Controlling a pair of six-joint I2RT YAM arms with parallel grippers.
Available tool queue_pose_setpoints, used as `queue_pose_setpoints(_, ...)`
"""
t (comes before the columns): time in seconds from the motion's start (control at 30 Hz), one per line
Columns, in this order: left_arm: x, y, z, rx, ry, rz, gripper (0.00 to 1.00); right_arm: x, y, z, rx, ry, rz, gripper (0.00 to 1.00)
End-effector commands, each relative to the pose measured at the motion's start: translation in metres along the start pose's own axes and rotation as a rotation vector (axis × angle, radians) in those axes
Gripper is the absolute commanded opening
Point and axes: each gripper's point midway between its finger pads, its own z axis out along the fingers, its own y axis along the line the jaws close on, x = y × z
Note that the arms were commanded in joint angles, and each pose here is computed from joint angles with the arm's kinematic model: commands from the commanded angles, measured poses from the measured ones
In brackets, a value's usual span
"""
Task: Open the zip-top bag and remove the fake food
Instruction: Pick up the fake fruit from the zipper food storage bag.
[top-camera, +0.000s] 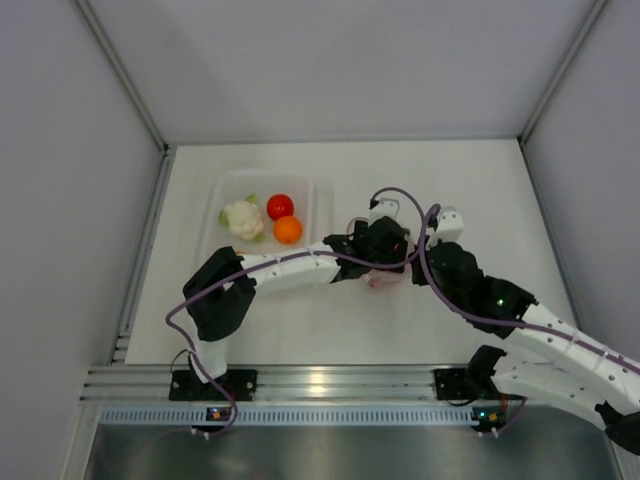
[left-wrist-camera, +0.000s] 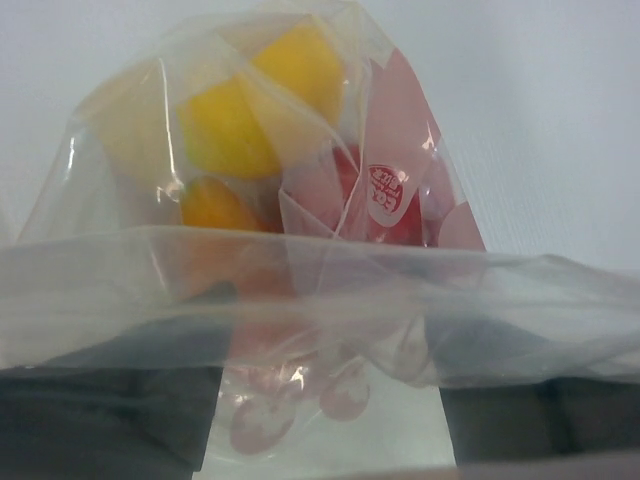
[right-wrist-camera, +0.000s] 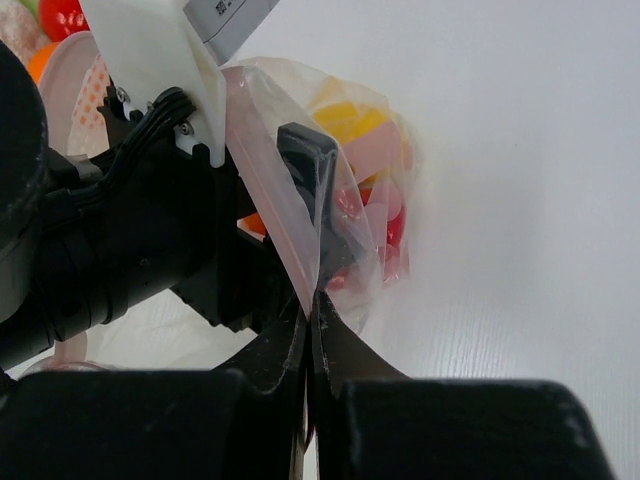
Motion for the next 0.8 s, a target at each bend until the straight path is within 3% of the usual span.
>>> queue_pose_setpoints(0.0, -0.018, -0.017, 0.007, 0.075, -0.055, -0.007, 0.82, 0.012, -0.009, -0.004, 0.002, 0.031, -0.036, 0.0)
queue_pose_setpoints(0.23, -0.02, -0.041, 0.023, 0.175, -0.076, 0.001, 0.83, 0.034, -0.015, -0.004, 0.002, 0.071, -0.025, 0.0)
queue_pose_setpoints(0.57, 0.011, -0.053, 0.071, 0.166, -0.031, 0.005, 0.84, 0.047, -0.011, -0.011, -0.055, 0.098, 0.004, 0.0)
queue_pose_setpoints(0.77, 0.017, -0.046, 0.083, 0.129, -0.031, 0.011, 0.7, 0.046, -0.01, -0.014, -0.073, 0.091, 0.013, 0.0)
